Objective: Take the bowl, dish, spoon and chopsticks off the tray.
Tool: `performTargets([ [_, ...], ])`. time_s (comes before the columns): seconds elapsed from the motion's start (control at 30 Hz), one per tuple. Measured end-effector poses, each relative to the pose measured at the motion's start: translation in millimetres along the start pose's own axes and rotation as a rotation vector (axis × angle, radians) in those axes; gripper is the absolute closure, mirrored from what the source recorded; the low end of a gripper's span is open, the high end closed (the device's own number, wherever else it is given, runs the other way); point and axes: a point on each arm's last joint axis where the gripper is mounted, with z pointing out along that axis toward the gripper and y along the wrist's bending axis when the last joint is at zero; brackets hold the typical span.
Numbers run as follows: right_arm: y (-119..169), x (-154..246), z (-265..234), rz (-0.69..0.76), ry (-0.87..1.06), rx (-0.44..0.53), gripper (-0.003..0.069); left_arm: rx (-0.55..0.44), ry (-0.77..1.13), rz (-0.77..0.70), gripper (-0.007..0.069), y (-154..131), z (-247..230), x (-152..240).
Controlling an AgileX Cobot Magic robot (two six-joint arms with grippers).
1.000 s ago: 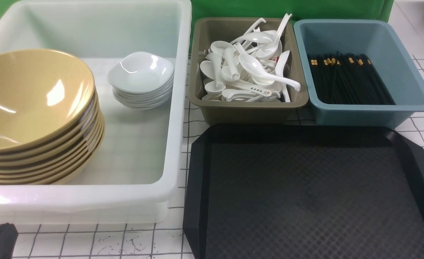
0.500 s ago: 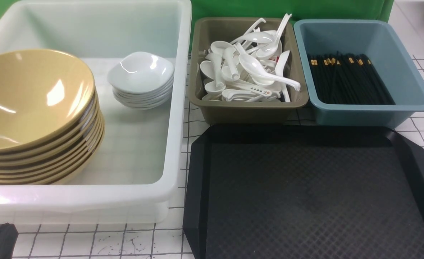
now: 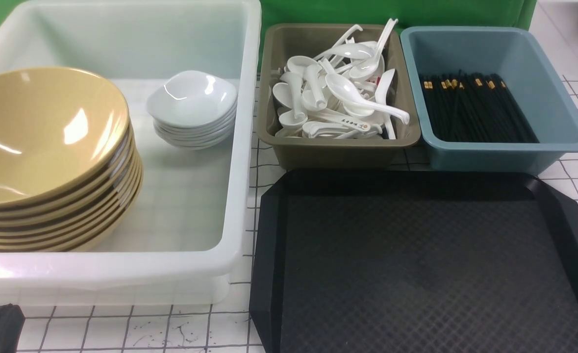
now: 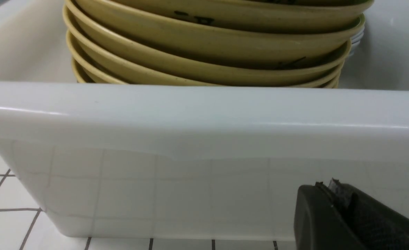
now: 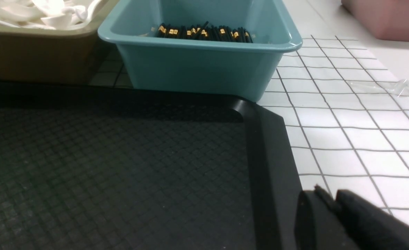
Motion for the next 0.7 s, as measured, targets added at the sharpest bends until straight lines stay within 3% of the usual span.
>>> performTargets([
  [0.7,0.0,0.0,0.0,0.000,0.000,0.000,0.0522,0.000,0.001,0.000,0.0638,0.0,0.0,0.1],
])
